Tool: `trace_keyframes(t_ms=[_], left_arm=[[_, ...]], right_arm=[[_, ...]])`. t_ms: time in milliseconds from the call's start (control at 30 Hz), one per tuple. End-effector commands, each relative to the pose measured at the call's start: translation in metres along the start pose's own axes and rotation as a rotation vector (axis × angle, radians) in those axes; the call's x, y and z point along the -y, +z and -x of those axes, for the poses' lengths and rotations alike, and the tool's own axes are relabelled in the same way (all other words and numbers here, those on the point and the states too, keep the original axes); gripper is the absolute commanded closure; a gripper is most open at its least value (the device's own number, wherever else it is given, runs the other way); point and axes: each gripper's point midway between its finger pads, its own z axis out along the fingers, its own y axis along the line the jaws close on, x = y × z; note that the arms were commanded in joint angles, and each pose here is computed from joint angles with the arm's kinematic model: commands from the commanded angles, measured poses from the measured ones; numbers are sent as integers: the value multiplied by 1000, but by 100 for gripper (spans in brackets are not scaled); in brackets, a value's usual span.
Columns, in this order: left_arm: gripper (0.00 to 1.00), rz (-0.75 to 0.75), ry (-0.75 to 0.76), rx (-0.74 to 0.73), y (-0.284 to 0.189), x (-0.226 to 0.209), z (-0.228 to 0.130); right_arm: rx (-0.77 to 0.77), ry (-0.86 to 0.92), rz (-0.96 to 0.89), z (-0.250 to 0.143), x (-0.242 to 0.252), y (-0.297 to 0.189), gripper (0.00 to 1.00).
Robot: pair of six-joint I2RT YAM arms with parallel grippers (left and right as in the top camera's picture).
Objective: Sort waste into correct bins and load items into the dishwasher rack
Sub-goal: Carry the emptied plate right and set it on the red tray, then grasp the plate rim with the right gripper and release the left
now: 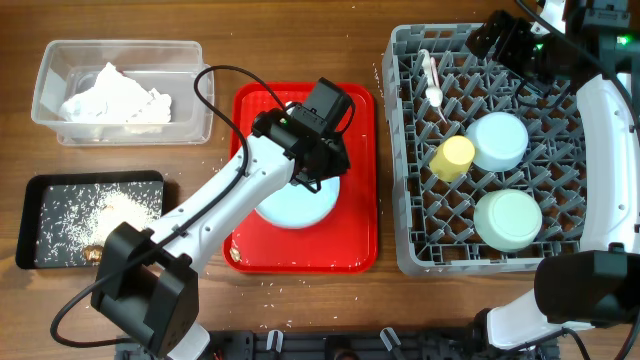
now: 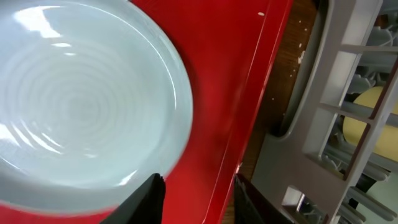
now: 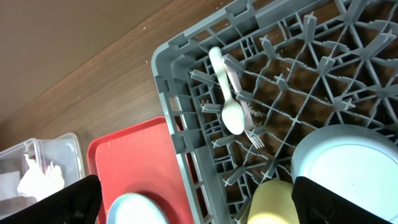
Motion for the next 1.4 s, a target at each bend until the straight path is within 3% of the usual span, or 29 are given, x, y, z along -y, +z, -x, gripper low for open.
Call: trace_keyframes(t_ms=[0,167,300,333,367,400,433,467,500,633,700,867,1033,1167,1367], left_arm=[[62,11,-20,22,-2,-5,10],[62,-21,-97,78,-46,-22,32],[57,14,-188,167,-90,-62,49],[51,49,-222,207,-104,-80,54],[35,87,-258,247,-117,-98,58],[27,123,-303,286,-131,-119,63],[21,138,-332,304,-138,-130,65],[4,153,-369,318,-145,-143,67],[0,165,-407,327,-149,-156,70],[0,216,-535,340,-158,-198,78],[0,248,-617,338,-165,-224,78],[0,331,-812,301,-179,-283,60],[0,365,-877,291,-185,-305,51],[0,368,-895,296,-187,-309,51],[0,367,-895,296,-187,-309,51]], right_arm=[[24,-1,3,2,-3,-10,0],[24,0,4,2,-3,-10,0],[61,109,35,12,-9,-10,0],[27,146,60,5,-13,-10,0],[-2,146,113,0,-23,-11,0],[-40,119,167,-8,-37,-9,0],[-64,78,193,-15,-47,-7,0],[-94,-23,206,-28,-62,-1,0],[-126,-124,200,-46,-75,10,0],[-224,-292,9,-111,-82,59,1],[-281,-363,-59,-148,-85,80,13],[-332,-495,-36,-224,-126,123,22],[-318,-451,-192,-247,-113,161,23],[-403,-423,-291,-266,-81,195,29],[-572,-372,-254,-301,-69,217,38]])
